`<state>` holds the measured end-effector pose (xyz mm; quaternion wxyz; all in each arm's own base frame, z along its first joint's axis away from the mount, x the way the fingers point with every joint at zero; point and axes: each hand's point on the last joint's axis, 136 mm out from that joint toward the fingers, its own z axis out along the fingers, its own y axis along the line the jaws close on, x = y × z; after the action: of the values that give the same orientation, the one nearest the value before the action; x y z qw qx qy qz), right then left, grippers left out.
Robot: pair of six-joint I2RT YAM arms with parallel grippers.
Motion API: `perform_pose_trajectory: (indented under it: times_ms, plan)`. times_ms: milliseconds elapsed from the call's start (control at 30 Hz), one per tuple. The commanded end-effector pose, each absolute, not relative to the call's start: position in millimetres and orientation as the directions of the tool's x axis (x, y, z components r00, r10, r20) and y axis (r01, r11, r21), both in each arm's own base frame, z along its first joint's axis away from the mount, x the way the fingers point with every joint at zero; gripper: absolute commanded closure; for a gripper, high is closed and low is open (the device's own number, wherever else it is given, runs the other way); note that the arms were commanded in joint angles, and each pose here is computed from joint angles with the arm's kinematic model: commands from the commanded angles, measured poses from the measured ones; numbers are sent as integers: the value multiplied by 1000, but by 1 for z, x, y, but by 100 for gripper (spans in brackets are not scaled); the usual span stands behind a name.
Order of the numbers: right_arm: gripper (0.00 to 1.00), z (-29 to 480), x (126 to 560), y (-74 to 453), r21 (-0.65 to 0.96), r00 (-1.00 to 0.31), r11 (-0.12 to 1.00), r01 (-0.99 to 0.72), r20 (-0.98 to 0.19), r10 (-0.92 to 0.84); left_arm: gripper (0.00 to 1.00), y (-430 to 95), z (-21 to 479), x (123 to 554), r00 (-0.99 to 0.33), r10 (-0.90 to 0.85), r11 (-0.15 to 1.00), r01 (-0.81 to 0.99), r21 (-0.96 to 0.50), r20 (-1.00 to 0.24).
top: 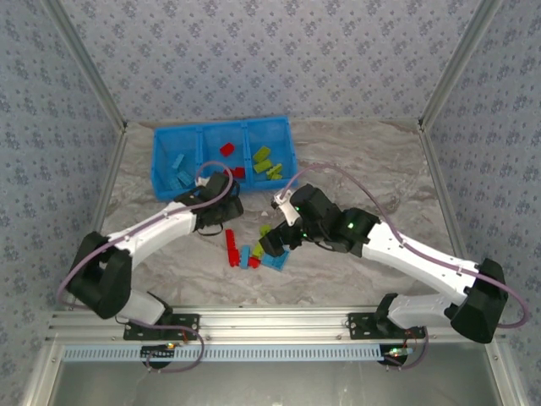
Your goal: Sort the legos into containers by color
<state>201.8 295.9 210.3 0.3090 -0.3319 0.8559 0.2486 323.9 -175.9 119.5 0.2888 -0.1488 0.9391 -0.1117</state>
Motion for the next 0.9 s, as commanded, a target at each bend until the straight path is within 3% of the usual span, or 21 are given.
perform_pose_trajectory:
  times_ms: [0, 100, 267, 433, 633, 867]
  plan:
    - [0, 236, 212, 288, 200, -575, 704, -681, -741, -346, 42, -162, 179, 369, -646, -332, 943, -200, -267, -687]
    - [0, 233, 214, 279, 198, -602, 742, -640, -729, -325, 42, -158, 193, 413, -604, -350, 937, -214, -277, -716]
    - [0, 228, 208, 265, 196, -632, 779, -595, -713, -304, 41, -164, 186, 483, -628, -408, 909, -214, -357, -662]
    - [0, 234, 203, 250, 196, -627, 801, -565, -733, -263, 29, -163, 193, 515, -615, -412, 907, -205, -369, -673]
    - [0, 214, 212, 222, 156, -678, 884, -441, -704, -213, 22, -166, 232, 496, -586, -395, 911, -149, -385, -708]
    - [0, 178, 227, 219, 221, -781, 924, -312, -614, -116, 23, -200, 267, 399, -565, -147, 963, 106, -248, -812]
